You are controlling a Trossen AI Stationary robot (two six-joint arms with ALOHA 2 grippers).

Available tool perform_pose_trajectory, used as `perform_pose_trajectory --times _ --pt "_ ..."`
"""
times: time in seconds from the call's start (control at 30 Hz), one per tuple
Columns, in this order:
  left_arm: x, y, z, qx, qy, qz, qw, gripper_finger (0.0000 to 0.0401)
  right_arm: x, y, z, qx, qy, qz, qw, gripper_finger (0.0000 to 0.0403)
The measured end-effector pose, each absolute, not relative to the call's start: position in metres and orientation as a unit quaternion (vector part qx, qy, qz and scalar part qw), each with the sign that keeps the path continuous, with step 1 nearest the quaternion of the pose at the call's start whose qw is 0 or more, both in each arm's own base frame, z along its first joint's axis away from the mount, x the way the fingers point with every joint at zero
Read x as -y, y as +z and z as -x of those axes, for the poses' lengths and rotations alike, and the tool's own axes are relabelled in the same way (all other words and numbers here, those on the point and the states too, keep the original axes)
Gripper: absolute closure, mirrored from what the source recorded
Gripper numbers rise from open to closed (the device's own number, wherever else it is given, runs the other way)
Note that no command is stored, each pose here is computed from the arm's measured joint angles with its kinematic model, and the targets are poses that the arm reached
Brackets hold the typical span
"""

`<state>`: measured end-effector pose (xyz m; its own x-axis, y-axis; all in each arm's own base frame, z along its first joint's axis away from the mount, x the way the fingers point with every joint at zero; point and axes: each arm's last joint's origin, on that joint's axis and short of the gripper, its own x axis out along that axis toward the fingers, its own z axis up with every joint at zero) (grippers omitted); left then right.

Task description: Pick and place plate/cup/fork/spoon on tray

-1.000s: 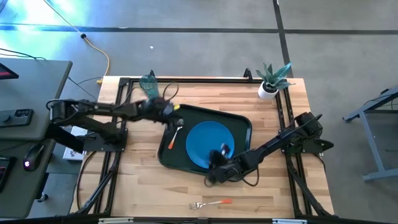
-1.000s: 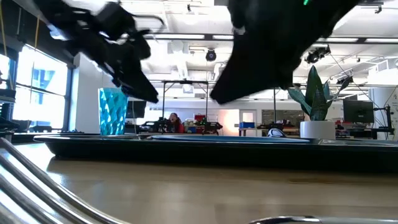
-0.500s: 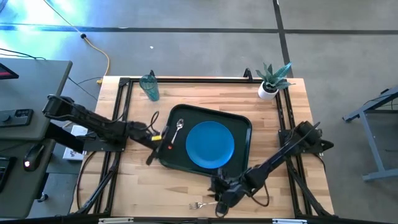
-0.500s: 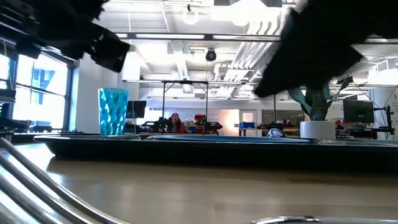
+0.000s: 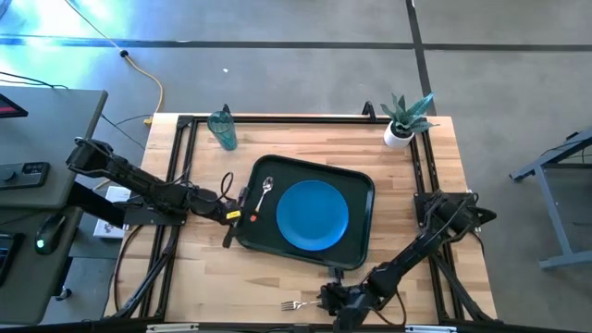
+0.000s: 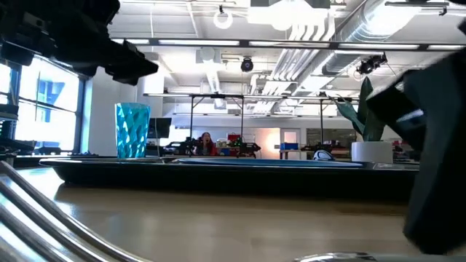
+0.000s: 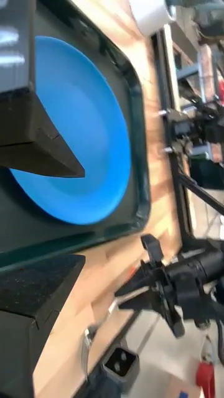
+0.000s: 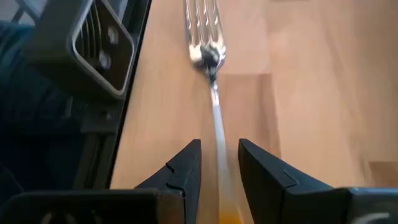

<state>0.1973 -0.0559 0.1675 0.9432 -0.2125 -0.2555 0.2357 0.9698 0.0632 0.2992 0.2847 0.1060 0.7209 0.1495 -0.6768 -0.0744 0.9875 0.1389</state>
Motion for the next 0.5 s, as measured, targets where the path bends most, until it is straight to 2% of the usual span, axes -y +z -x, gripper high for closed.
perform_pose_trajectory --times 0.3,0.5 --pt "0.055 0.156 -0.202 -0.154 -0.078 -0.023 0.985 0.0199 -0.284 0.089 -0.297 -0.389 0.041 -0.032 0.920 0.0313" --pt "0.054 0.152 -0.203 -0.165 -0.052 0.000 0.985 0.0199 -0.277 0.088 -0.301 -0.414 0.056 -0.020 0.908 0.0392"
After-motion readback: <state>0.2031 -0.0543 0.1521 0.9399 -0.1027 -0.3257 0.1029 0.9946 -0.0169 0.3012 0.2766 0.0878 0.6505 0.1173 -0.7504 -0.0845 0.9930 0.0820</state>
